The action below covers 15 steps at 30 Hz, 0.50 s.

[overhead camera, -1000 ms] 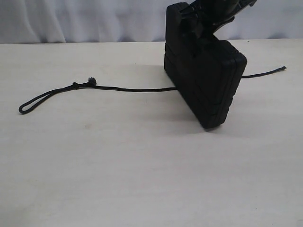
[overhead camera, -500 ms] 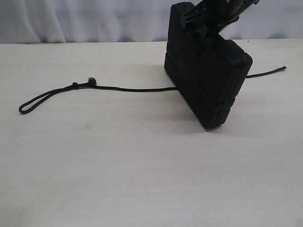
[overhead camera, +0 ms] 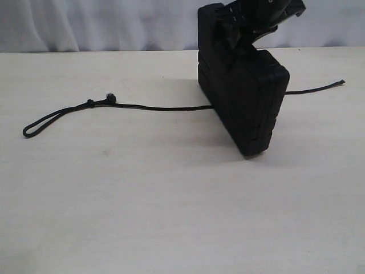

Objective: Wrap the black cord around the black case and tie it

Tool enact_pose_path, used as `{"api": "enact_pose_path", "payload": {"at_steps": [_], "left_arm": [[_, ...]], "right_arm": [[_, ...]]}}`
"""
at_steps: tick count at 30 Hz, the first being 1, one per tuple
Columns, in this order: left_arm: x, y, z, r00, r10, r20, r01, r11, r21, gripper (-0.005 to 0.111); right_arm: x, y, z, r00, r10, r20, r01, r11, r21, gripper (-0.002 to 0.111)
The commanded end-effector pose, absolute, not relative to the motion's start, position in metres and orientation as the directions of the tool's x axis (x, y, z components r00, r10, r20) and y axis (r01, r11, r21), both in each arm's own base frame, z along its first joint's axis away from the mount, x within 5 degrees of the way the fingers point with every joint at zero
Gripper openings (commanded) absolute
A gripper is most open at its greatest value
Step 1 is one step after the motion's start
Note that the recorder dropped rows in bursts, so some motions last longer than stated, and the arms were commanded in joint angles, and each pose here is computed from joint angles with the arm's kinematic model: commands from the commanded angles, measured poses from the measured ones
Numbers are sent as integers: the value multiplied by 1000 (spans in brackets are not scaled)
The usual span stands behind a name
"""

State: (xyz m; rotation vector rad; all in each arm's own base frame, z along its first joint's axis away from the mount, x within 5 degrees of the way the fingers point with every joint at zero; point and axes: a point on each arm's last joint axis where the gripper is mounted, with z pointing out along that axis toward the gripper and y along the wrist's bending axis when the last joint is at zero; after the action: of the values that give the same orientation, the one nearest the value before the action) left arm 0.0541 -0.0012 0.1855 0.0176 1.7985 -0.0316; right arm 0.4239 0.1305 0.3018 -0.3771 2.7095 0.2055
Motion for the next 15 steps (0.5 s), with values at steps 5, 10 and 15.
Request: {"api": "enact_pose_path", "payload": {"at_steps": [5, 10, 15], "left_arm": [[54, -1, 185, -221, -16, -975, 28, 999, -22, 0], [54, -1, 185, -221, -16, -975, 28, 999, -22, 0], [54, -1, 185, -221, -16, -975, 28, 999, -22, 0]], "right_arm": [[427, 134, 276, -958, -33, -285, -108, 962, 251, 4], [427, 130, 276, -964, -2, -266, -73, 964, 257, 4], [426, 122, 274, -967, -29, -253, -76, 981, 179, 4]]}}
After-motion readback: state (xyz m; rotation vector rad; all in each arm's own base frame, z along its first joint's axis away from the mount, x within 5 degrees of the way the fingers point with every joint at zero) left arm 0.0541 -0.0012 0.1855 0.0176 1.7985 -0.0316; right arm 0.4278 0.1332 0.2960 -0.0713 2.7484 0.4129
